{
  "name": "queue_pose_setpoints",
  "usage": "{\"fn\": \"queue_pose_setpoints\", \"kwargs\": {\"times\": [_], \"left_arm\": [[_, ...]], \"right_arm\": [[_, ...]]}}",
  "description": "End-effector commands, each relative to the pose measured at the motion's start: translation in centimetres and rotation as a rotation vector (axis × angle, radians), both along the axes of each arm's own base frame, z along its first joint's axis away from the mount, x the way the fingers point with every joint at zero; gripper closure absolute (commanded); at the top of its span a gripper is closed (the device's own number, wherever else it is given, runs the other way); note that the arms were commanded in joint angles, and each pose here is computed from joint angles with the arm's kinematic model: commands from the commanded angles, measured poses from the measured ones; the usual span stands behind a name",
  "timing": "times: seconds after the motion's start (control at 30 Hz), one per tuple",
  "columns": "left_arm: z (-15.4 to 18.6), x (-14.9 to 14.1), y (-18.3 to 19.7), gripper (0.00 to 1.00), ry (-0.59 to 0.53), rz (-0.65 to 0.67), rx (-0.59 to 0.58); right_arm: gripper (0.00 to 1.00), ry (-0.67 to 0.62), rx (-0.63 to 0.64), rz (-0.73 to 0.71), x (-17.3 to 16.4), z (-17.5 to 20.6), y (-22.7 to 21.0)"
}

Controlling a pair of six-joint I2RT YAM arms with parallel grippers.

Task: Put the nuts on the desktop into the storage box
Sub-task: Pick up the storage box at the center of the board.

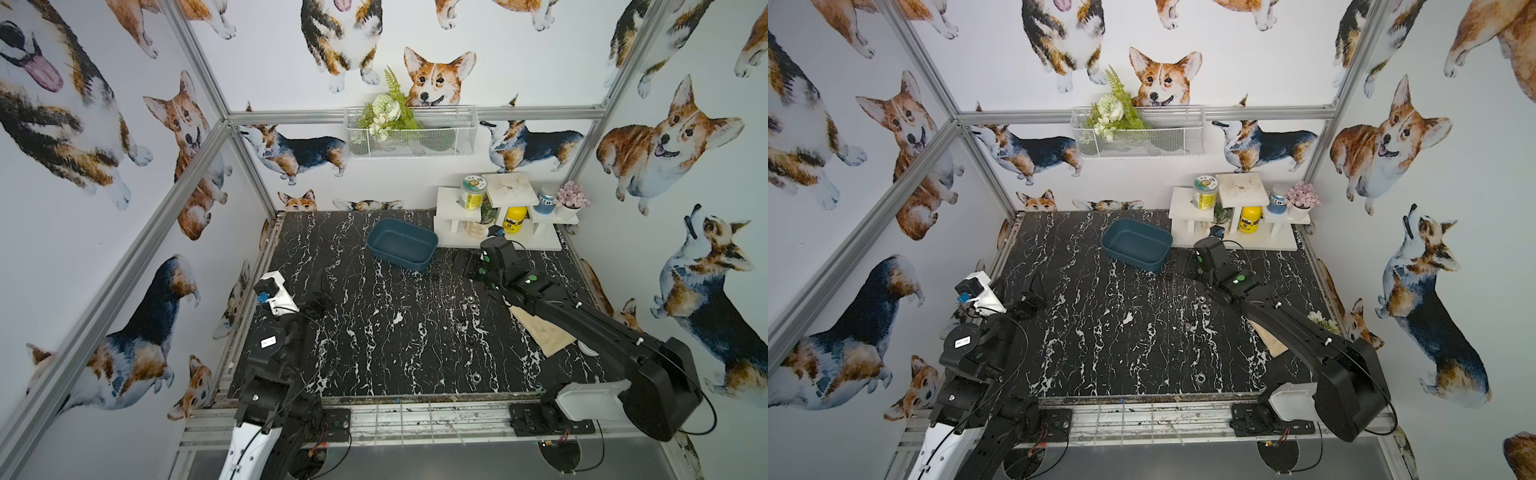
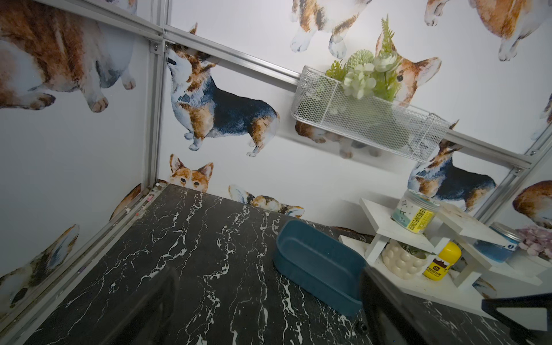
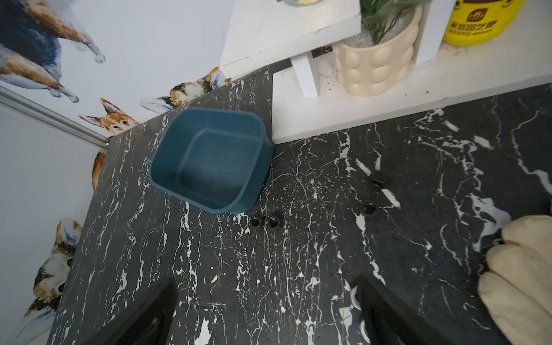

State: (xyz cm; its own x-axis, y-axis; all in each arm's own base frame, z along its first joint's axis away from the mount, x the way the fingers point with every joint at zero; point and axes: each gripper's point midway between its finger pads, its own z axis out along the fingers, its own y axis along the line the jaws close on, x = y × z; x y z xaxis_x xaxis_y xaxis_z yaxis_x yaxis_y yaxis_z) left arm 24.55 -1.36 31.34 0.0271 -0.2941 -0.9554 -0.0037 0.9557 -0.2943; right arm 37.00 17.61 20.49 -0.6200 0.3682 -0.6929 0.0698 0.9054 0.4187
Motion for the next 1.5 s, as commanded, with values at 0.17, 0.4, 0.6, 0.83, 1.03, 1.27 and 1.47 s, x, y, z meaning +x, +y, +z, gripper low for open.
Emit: {"fn": "queue_pose_setpoints", "kwargs": {"times": [0.17,0.4,0.6,0.83,1.03,1.27,1.47], "left_arm": [[-1.1,0.8,-1.1,0.00,0.082,-0.055,0.055],[-2.9,2.2,-3.1,0.00,0.188,-0.156,0.091],[-3.9,3.6,-5.1,0.00,0.290,-0.265,0.148],[-5.0,5.0,-6.6,0.00,0.390,-0.341,0.179],[-7.2,6.4,-6.7,0.00,0.535,-0.334,0.157],[-11.3,8.3,-7.2,0.00,0.786,-0.342,0.154],[-10.6,8.7,-8.5,0.00,0.741,-0.411,0.140]], "right_arm": [[0.01,0.094,0.005,-0.088,2.8,-3.4,4.2],[0.04,0.190,-0.046,-0.138,5.1,-7.1,6.2],[0.04,0.236,-0.128,-0.157,7.1,-9.1,6.9],[0.04,0.262,-0.162,-0.176,9.6,-11.1,7.4],[0.05,0.279,-0.174,-0.199,11.6,-12.1,7.1],[0.20,0.300,-0.140,-0.196,12.8,-13.4,7.3],[0.36,0.320,-0.142,-0.187,12.9,-14.6,7.6]]}}
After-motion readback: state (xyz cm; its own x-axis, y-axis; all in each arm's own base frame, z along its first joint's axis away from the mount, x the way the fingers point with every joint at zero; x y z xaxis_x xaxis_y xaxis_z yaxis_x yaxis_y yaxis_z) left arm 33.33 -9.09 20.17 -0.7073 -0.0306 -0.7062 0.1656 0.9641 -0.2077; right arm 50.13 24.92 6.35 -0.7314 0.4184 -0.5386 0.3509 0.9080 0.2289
